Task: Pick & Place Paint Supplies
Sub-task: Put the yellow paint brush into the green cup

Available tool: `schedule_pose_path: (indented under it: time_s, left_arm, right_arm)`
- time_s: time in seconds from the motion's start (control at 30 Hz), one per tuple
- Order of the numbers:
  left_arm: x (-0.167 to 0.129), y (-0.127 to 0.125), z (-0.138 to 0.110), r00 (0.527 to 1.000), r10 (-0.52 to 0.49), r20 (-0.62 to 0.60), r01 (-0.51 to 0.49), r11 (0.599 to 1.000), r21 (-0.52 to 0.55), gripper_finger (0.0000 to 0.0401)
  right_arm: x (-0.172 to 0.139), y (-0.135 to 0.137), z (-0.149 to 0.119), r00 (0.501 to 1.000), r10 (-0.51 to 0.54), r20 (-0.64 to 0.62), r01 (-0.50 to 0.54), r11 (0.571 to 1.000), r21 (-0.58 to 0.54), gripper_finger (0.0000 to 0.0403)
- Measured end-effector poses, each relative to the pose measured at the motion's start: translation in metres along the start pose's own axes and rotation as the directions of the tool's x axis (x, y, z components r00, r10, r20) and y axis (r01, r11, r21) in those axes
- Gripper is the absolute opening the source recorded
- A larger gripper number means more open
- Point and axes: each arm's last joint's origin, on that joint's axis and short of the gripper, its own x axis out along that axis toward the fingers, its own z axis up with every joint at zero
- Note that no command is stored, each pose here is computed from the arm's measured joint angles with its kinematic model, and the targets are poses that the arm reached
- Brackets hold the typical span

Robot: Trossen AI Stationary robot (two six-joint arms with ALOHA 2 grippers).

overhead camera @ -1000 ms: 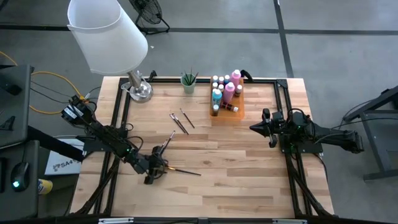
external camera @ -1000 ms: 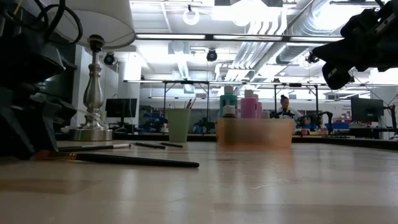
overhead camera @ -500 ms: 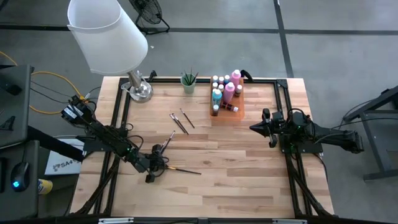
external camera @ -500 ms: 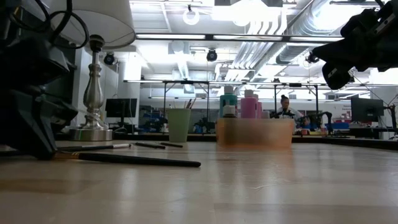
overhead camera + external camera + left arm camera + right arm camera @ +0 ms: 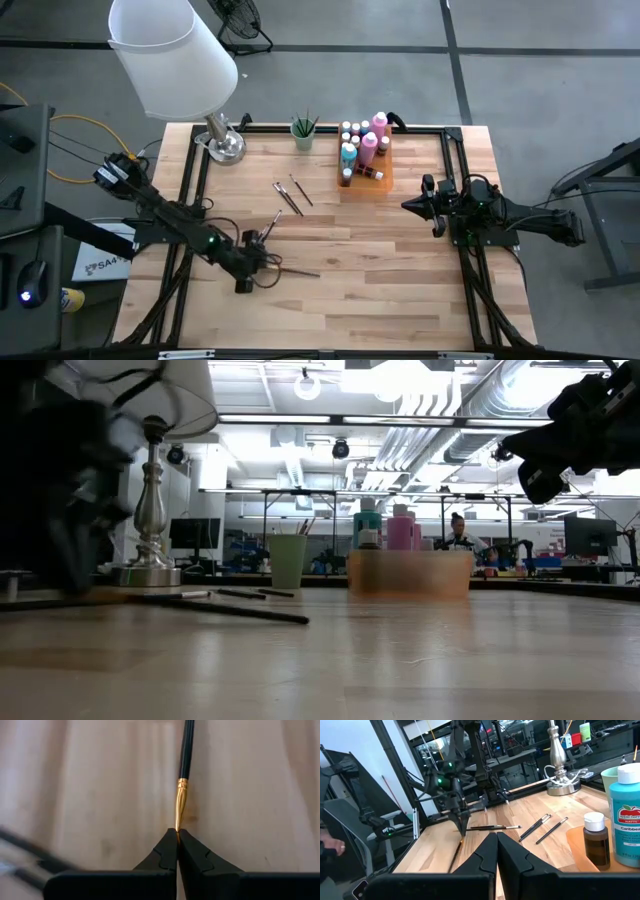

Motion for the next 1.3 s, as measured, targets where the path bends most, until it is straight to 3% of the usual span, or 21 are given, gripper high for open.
schedule_pose_path:
  time_s: [0.33,0.63,0.93,1.17,1.3]
  left_arm:
    - [-0.05,0.001,0.085,0.986,0.128,-0.106,-0.119,0.989,0.086,0.0]
    - [-0.104,0.029,0.133,0.933,0.308,-0.186,-0.285,0.948,0.138,0.0]
    - [-0.109,0.079,0.165,0.817,0.491,-0.304,-0.404,0.862,0.306,0.0]
    - [-0.101,0.129,0.193,0.74,0.574,-0.352,-0.444,0.809,0.386,0.0]
    - [-0.107,0.16,0.206,0.65,0.675,-0.349,-0.509,0.728,0.459,0.0]
  right_arm:
    - [0.0,0.0,0.0,1.0,0.0,0.0,0.0,1.0,0.0,0.0002]
    - [0.0,0.0,0.0,1.0,0.0,0.0,0.0,1.0,0.0,0.0002]
    - [0.0,0.0,0.0,1.0,0.0,0.0,0.0,1.0,0.0,0.0002]
    - [0.0,0.0,0.0,1.0,0.0,0.0,0.0,1.0,0.0,0.0002]
    - [0.0,0.0,0.0,1.0,0.0,0.0,0.0,1.0,0.0,0.0002]
